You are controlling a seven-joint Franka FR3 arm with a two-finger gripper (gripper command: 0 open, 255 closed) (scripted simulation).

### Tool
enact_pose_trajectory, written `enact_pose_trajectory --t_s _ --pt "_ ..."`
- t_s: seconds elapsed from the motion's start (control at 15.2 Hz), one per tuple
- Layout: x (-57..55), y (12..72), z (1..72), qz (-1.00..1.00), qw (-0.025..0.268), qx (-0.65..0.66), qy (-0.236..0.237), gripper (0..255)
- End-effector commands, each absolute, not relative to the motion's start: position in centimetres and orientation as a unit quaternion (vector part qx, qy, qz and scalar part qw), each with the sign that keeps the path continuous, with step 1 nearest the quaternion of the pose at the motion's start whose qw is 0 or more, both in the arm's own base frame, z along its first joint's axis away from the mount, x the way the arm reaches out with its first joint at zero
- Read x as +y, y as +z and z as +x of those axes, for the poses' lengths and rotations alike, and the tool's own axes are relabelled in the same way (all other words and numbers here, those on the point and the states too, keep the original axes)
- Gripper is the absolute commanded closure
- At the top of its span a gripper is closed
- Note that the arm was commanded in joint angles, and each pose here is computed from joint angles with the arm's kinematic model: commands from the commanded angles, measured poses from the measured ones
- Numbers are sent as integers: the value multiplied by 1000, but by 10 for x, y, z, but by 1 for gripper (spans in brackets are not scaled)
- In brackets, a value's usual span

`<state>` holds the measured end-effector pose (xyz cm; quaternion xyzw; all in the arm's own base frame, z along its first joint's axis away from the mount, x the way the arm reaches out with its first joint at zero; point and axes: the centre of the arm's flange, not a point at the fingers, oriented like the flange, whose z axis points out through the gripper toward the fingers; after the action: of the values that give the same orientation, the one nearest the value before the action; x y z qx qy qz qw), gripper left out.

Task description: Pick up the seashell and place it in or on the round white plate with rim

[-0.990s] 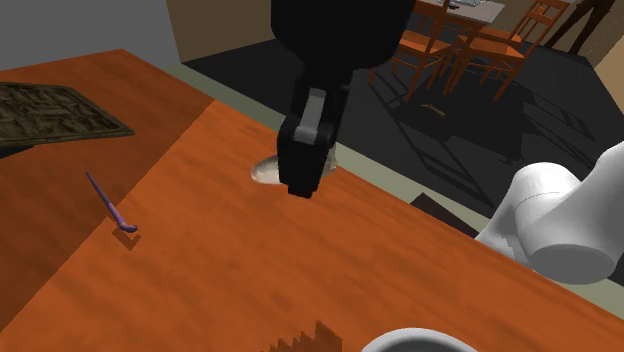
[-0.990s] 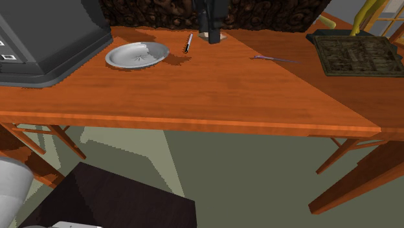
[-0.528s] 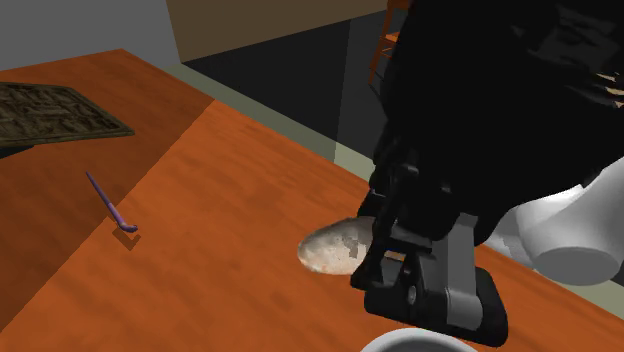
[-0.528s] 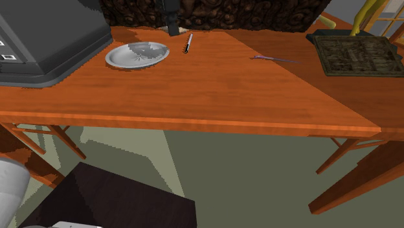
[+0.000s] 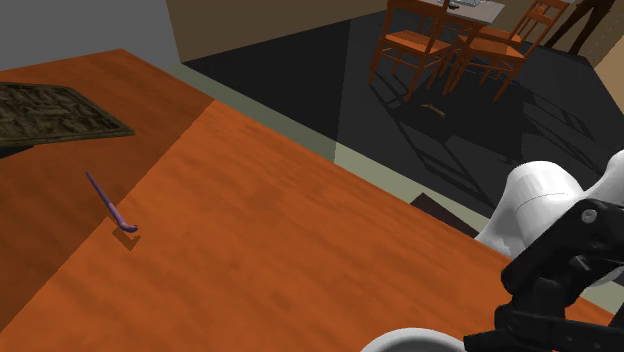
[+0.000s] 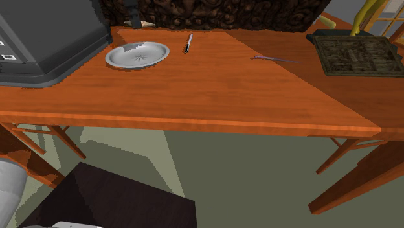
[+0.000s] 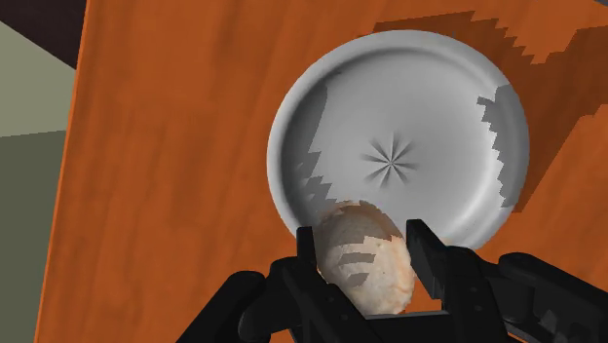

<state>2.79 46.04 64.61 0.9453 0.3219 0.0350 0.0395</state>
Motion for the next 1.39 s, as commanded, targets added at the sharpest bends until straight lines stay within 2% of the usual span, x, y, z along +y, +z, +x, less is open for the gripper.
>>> enact_pose_trajectory --t_s 0.0,0.92,1.32 --pt "466 648 -10 946 40 321 35 255" --pt "466 574 -10 946 40 321 35 255" --pt "466 573 -10 946 40 321 35 255"
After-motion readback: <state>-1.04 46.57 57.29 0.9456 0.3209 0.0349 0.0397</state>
